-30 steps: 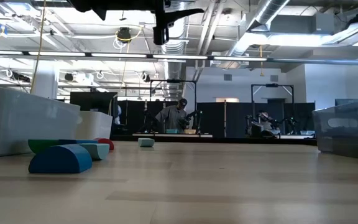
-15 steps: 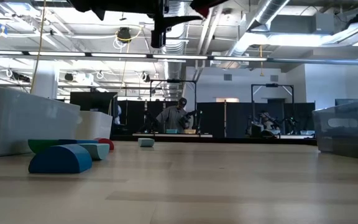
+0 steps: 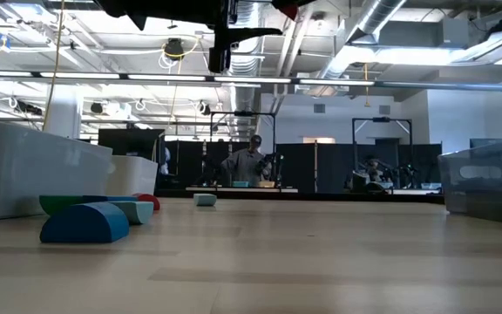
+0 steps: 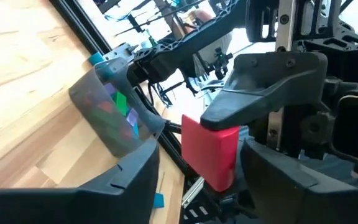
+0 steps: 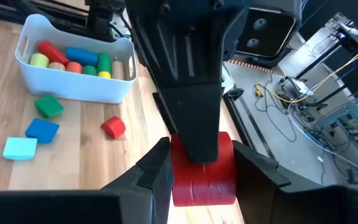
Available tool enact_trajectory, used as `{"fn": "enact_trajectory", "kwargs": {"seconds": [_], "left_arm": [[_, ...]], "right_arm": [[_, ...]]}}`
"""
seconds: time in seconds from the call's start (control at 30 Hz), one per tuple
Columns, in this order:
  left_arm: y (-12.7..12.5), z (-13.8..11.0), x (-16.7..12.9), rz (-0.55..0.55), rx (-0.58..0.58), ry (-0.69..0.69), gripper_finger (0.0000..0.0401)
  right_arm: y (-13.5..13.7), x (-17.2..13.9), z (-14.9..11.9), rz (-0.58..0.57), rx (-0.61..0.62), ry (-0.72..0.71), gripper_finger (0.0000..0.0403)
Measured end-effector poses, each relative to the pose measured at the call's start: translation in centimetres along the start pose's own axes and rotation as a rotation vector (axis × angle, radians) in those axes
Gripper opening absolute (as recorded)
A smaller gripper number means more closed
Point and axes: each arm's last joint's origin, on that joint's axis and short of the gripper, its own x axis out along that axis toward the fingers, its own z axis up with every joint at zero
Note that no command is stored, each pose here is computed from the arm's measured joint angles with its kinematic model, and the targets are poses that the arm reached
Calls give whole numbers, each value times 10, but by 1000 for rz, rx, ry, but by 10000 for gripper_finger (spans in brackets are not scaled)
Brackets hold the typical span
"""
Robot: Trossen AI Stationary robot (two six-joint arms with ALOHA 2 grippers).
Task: Sort blocks by size
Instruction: Put the red semicircular block into the white bin
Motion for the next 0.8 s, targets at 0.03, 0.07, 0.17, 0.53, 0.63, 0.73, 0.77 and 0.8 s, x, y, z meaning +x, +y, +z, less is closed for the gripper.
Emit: {"fn": "enact_trajectory", "kwargs": {"seconds": [0.03,0.07,0.17,0.53,0.63,0.73,0.77,0.8], "left_arm": [[0,0,0,0,0,-1,202],[0,0,0,-2,0,-2,190],[-1,1,0,-9,2,-7,154],[-1,0,0,-6,1,0,98],[0,0,0,-3,1,1,93],[0,0,0,-9,1,7,85],[0,0,0,-9,1,9,80],[0,0,0,-8,1,10,75]], "right_arm": [[0,0,0,3,1,1,163],[0,0,0,7,1,2,163],[0,0,0,7,1,2,163],[1,5,-2,49,16,12,163],[1,5,-3,49,20,20,163],[0,5,-2,44,22,18,163],[0,6,-3,42,22,21,163],[0,6,-3,41,21,22,163]]}}
